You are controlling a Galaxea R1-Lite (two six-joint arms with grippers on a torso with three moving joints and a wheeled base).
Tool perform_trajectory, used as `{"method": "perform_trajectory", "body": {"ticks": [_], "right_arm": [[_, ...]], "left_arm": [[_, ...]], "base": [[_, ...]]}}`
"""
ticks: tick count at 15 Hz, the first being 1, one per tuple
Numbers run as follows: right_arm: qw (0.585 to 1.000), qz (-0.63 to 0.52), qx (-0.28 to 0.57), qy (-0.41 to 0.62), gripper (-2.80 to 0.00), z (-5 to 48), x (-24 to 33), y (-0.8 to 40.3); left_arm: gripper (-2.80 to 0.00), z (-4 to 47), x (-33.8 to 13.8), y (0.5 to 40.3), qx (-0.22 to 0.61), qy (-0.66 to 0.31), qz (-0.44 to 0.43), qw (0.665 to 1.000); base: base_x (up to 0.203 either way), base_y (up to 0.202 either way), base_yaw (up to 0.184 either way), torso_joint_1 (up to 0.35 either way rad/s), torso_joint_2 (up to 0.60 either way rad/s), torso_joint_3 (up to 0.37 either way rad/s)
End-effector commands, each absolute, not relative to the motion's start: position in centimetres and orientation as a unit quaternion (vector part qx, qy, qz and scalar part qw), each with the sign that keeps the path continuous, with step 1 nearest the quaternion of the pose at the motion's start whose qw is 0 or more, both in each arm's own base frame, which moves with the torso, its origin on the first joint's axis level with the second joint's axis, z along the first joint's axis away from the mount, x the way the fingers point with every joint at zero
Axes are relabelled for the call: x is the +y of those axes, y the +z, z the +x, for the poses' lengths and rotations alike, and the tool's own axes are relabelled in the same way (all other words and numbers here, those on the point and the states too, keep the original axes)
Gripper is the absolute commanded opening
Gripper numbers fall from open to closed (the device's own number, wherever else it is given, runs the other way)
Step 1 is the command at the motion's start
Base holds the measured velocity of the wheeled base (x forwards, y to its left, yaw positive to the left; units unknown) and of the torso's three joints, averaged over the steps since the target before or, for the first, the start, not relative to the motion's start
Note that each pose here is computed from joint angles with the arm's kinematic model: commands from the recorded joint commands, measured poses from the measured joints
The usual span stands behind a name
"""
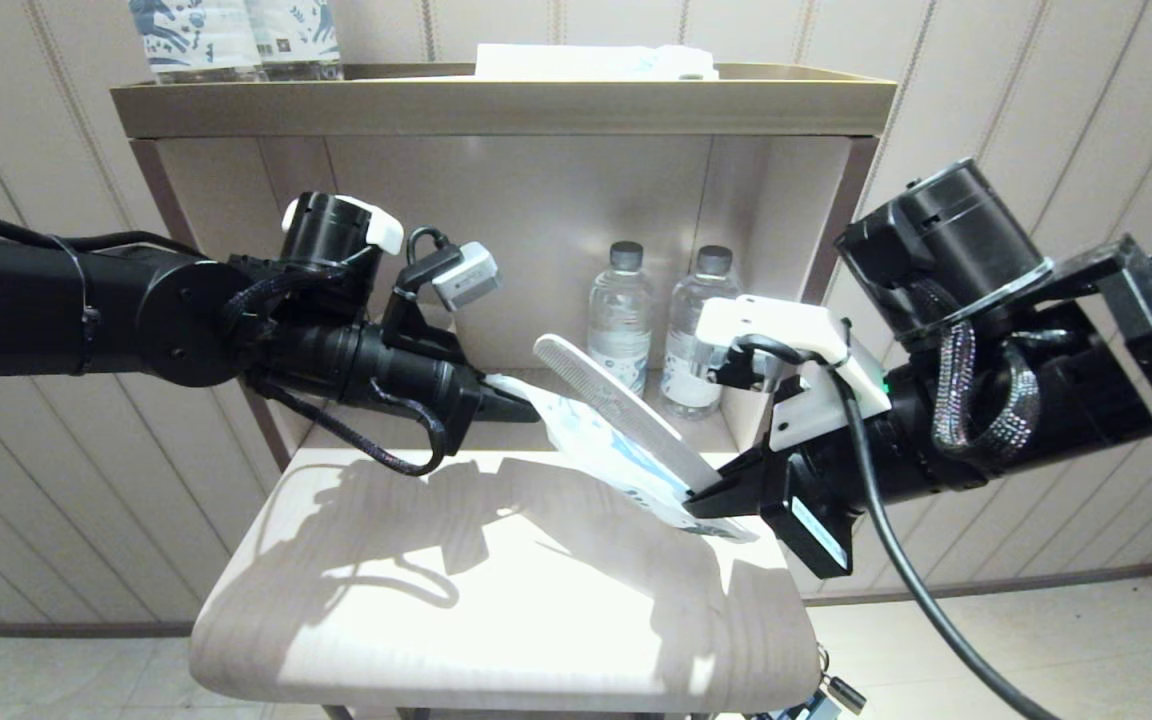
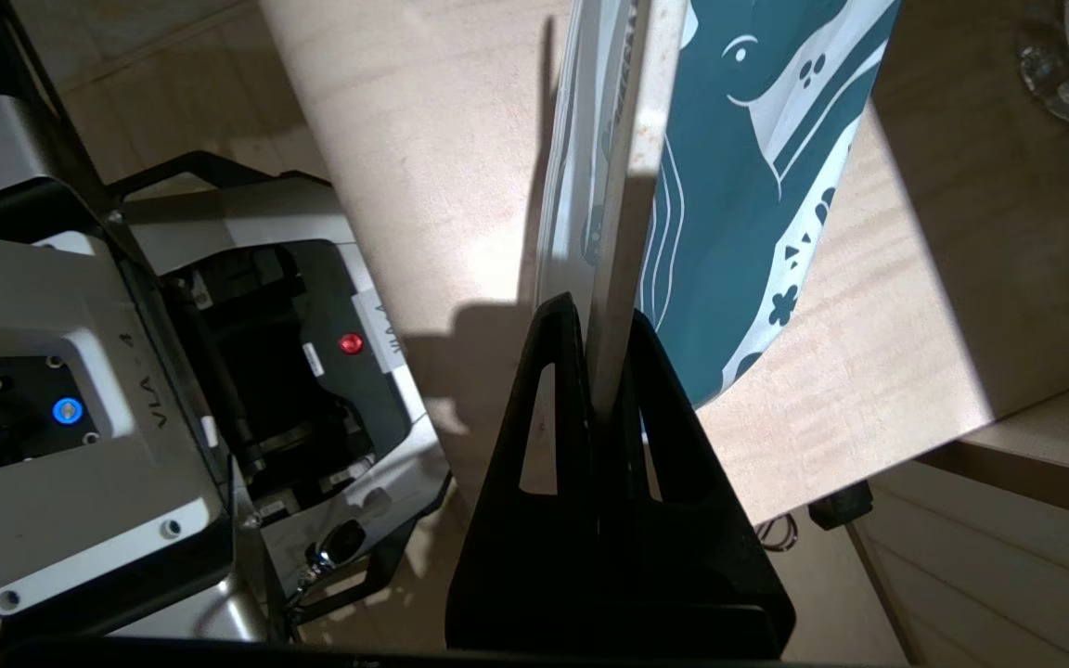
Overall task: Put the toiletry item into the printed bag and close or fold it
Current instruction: Place the comb into the storage bag
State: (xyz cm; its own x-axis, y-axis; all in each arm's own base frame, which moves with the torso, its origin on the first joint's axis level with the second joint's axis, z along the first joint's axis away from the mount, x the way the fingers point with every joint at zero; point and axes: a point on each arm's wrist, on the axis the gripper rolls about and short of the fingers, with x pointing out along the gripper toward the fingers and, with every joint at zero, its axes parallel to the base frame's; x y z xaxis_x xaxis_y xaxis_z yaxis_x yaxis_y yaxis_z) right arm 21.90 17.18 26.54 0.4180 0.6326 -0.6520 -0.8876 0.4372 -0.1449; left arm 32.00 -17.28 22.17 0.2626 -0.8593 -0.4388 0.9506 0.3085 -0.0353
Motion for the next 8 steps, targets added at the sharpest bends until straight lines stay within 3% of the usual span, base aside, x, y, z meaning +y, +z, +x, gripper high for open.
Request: {"method": "perform_trajectory", "body": {"ticks": [1,8], "right_arm": [[0.804,-0.251,0.268,0.468,-2.8,22.03,17.23,26.15],[0.804,-0.256,0.274,0.462,-2.8,22.69,17.72,25.7]], "left_arm": [[-2.8,32.01,-17.28,22.35,0.191,-0.577,0.115,0.786],[-2.8,31.86,-17.55,22.5,0.2,-0.573,0.103,0.788]], "base": [[0.0,0.0,0.0,0.0,0.0,0.0],[0.0,0.0,0.0,0.0,0.0,0.0]]}}
